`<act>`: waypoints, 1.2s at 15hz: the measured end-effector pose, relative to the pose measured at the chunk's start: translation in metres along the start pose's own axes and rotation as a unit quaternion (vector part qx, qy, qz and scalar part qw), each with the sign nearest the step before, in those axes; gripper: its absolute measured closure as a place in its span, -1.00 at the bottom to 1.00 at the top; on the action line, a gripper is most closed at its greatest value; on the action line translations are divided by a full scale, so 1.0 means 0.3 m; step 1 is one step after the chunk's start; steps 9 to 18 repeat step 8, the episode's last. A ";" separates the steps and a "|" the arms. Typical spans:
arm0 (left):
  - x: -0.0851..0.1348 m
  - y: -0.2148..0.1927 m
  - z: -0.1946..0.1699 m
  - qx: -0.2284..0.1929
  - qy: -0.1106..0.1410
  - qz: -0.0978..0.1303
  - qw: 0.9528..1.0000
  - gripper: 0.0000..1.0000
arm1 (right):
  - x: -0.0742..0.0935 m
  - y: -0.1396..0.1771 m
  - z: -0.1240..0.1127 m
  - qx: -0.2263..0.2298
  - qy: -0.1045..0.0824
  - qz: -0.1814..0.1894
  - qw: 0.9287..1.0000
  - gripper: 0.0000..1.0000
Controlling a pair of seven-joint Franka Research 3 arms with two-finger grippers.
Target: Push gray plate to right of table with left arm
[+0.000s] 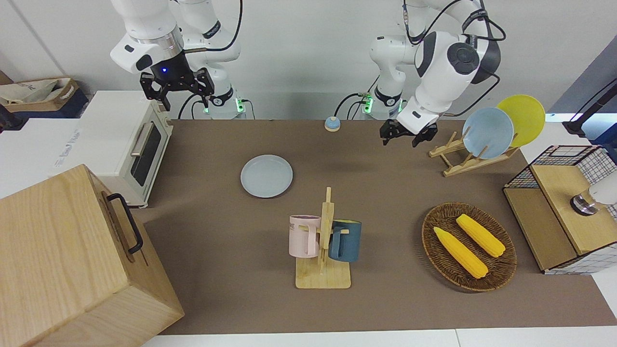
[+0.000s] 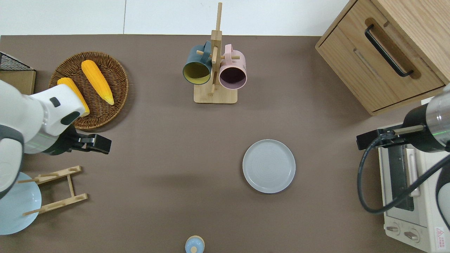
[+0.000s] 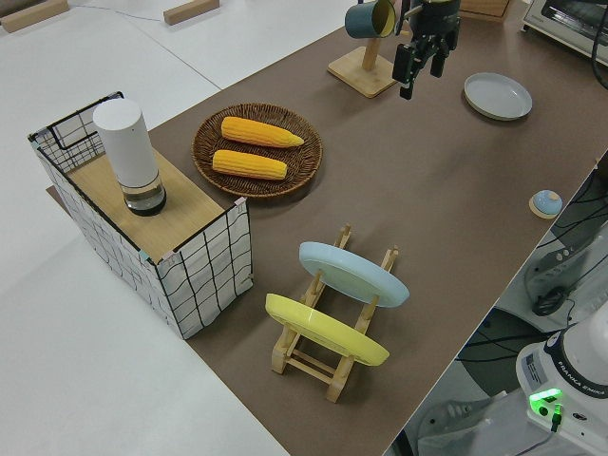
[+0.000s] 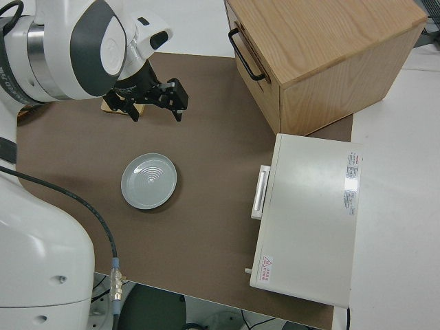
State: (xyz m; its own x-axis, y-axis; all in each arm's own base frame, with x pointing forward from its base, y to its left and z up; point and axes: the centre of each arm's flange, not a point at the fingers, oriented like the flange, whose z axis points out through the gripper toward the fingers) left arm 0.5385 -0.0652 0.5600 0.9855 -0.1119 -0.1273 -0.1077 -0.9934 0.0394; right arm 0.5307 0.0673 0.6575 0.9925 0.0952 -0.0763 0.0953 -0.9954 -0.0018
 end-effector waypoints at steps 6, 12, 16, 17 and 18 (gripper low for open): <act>-0.023 -0.194 -0.133 0.003 0.021 -0.021 1.000 -0.99 | 0.000 0.000 0.000 0.000 0.000 0.000 1.000 -0.97; -0.029 -0.239 -0.140 0.001 0.022 -0.031 0.999 -0.99 | 0.000 0.000 0.000 0.000 0.000 0.000 1.000 -0.97; -0.029 -0.239 -0.140 0.001 0.022 -0.031 0.999 -0.99 | 0.000 0.000 0.000 0.000 0.000 0.000 1.000 -0.97; -0.029 -0.239 -0.140 0.001 0.022 -0.031 0.999 -0.99 | 0.000 0.000 0.000 0.000 0.000 0.000 1.000 -0.97; -0.029 -0.239 -0.140 0.001 0.022 -0.031 0.999 -0.99 | 0.000 0.000 0.000 0.000 0.000 0.000 1.000 -0.97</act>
